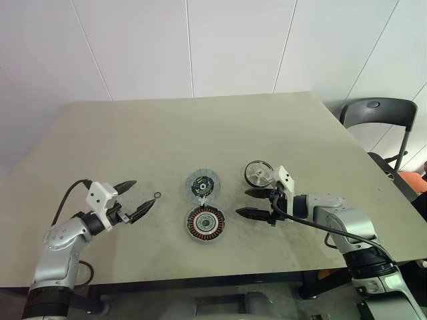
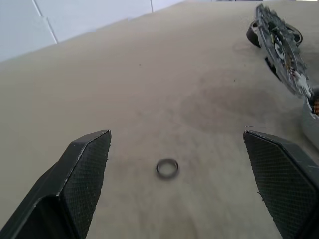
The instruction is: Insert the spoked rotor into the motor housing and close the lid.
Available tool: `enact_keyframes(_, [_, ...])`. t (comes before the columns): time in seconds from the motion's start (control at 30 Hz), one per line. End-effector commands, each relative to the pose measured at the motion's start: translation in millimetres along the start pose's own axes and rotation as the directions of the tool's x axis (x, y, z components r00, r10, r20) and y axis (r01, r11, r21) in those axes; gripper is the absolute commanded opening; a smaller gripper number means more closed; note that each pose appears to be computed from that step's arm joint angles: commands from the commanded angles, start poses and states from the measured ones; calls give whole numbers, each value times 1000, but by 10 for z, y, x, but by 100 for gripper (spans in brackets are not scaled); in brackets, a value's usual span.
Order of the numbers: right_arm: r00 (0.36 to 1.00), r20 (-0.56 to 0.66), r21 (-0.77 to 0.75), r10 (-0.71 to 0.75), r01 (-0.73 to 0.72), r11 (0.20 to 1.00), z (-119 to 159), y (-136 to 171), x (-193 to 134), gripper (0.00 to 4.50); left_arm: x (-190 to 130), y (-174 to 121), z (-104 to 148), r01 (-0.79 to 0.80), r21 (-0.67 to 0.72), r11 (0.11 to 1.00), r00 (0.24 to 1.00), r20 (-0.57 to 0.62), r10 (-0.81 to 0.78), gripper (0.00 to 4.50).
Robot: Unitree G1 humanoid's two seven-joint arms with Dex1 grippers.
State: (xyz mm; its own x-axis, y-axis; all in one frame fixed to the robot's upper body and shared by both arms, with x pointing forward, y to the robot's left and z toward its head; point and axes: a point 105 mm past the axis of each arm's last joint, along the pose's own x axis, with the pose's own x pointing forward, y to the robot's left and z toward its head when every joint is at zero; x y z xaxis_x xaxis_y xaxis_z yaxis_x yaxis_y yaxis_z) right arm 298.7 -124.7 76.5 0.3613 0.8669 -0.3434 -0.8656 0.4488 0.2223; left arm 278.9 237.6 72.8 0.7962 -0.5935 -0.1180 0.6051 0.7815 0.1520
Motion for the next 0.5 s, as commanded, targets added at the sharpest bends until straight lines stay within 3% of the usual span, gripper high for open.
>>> enact_keyframes(0.03, [1000, 22, -33, 16, -15, 999, 109, 14, -4, 446, -97, 34, 40, -55, 6, 998, 998, 20, 54, 450])
enact_keyframes(0.33, [1000, 17, -40, 26, -25, 999, 120, 13, 18, 446, -40, 115, -121, -188, -42, 981, 982, 4, 188, 450])
enact_keyframes(0.5, [1000, 17, -35, 21, -21, 999, 99, 23, 14, 446, 94, 35, -98, -128, -55, 990, 992, 0, 128, 450])
